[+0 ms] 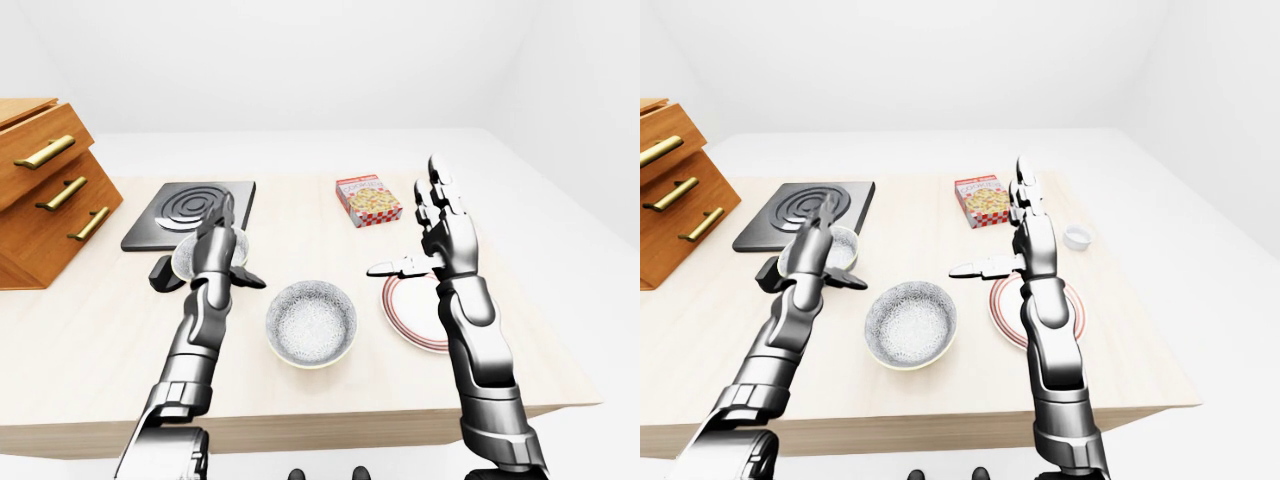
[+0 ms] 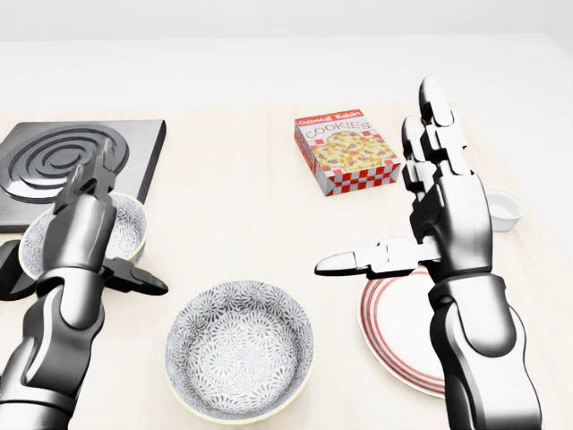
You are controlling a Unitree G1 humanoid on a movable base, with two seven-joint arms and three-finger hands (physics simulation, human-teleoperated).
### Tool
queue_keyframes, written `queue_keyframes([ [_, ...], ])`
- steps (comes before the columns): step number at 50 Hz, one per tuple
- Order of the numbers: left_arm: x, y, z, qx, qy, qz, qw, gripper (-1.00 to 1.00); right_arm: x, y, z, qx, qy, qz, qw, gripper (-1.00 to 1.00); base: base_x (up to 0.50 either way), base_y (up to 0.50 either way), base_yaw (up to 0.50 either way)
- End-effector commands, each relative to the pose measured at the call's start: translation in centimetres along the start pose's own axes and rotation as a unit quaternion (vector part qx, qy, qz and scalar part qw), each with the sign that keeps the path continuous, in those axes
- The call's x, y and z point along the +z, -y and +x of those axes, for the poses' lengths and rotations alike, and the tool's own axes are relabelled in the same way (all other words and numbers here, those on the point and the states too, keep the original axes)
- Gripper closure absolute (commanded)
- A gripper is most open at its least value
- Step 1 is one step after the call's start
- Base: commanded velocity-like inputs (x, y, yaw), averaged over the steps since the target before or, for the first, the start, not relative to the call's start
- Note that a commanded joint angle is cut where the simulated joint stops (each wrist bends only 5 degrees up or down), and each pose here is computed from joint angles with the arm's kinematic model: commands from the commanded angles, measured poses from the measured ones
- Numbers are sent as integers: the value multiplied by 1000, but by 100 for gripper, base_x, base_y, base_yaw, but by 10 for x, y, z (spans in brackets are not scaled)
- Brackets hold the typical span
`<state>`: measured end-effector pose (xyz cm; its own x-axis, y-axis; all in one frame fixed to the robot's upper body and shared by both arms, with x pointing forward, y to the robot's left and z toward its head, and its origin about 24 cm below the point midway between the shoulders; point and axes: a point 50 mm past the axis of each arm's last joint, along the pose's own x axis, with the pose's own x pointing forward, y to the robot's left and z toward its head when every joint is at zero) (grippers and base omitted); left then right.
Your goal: Pick the akita bowl from table center and place it on the plate.
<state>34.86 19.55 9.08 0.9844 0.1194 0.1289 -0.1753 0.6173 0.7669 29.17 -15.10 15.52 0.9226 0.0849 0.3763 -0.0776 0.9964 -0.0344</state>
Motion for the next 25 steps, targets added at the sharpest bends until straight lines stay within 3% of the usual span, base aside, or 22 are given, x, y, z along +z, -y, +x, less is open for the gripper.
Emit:
queue_keyframes([
  [1,-21,5,13,-2,-8,142,990,-100,-2,-1,1,1,-3,0,1000,-100,0,0,0],
  [13,-42,23,15,-33,-36,225,973,-100,-4,0,-1,0,-9,-1,1000,-100,0,0,0],
  [25,-52,23,14,-46,-95,291,951,-100,-5,0,0,0,-12,0,1000,-100,0,0,0],
])
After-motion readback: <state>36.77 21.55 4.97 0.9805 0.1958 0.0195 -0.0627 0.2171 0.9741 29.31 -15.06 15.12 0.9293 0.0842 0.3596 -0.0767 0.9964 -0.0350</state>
